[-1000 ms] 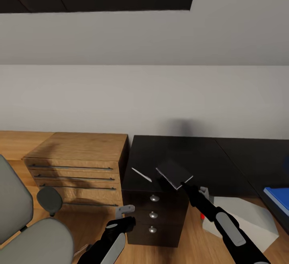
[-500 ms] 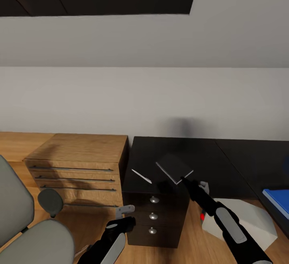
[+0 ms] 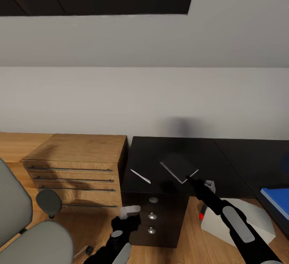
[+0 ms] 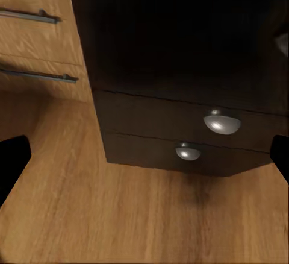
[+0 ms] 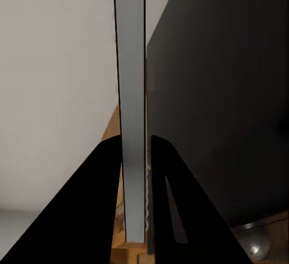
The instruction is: In the bedroom, organize the workspace by keeping the computer under the desk, ensuring the monitor is on the desk, placing the keyboard on the desk next to the monitor, placing the mouse on the desk next to the keyboard, moving the folder from the swivel chair onto the desk next to the mouse, stacking the notebook on top of the folder with the pen on top of the notebook, and positioning the swivel chair next to the desk.
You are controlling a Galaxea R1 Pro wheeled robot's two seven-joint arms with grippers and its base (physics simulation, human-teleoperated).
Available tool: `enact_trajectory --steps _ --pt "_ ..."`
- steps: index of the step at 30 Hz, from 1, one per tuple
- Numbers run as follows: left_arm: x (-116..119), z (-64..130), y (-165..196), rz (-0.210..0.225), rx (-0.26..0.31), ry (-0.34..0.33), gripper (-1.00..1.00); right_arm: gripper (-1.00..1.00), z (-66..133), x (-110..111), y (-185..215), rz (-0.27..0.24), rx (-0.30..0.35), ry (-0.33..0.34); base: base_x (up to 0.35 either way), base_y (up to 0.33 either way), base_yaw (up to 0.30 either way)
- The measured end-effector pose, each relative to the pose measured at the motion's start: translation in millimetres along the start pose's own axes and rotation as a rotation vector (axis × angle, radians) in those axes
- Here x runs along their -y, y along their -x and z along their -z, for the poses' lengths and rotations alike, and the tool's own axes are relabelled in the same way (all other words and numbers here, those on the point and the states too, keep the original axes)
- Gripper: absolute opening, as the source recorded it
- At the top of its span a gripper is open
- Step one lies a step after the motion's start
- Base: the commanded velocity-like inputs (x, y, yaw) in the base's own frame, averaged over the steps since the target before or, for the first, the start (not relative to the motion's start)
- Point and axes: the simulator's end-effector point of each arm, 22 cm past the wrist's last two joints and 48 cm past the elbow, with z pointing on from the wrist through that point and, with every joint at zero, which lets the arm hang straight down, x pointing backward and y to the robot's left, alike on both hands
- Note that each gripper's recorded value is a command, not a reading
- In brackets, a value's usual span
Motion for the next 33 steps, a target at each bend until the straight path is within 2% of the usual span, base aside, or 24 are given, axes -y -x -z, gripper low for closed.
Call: enact_trajectory --steps 1,3,7,15,24,33 --pt "9.3 3.5 0.0 -0.027 0.037 -0.022 1.0 -1.0 0.9 0.4 2.2 0.004 0.001 -0.001 0.0 0.0 -0.226" --pt "16.1 7.6 -3.6 -0.068 0.074 -0.046 1.0 -1.0 2.4 1.2 5.0 0.009 0.001 -0.003 0.0 0.0 -0.243" --pt "20.5 14.7 -23.4 -0.113 0.083 -0.072 1.0 -1.0 3.8 1.7 7.9 0.014 0.002 -0.005 0.0 0.0 -0.258" --pt "19.0 17.4 -37.3 -0.129 0.073 -0.076 1.0 -1.0 8.3 -0.1 20.5 0.018 0.016 0.0 0.0 0.0 -0.266" --pt "18.6 17.5 -39.4 -0.13 0.07 -0.075 1.0 -1.0 22.2 -2.3 49.2 -0.065 0.034 0.02 0.0 -0.001 -0.268" --pt "17.3 17.2 -39.7 -0.13 0.069 -0.072 1.0 -1.0 24.5 -0.4 51.4 -0.082 0.027 0.013 0.0 -0.181 -0.268"
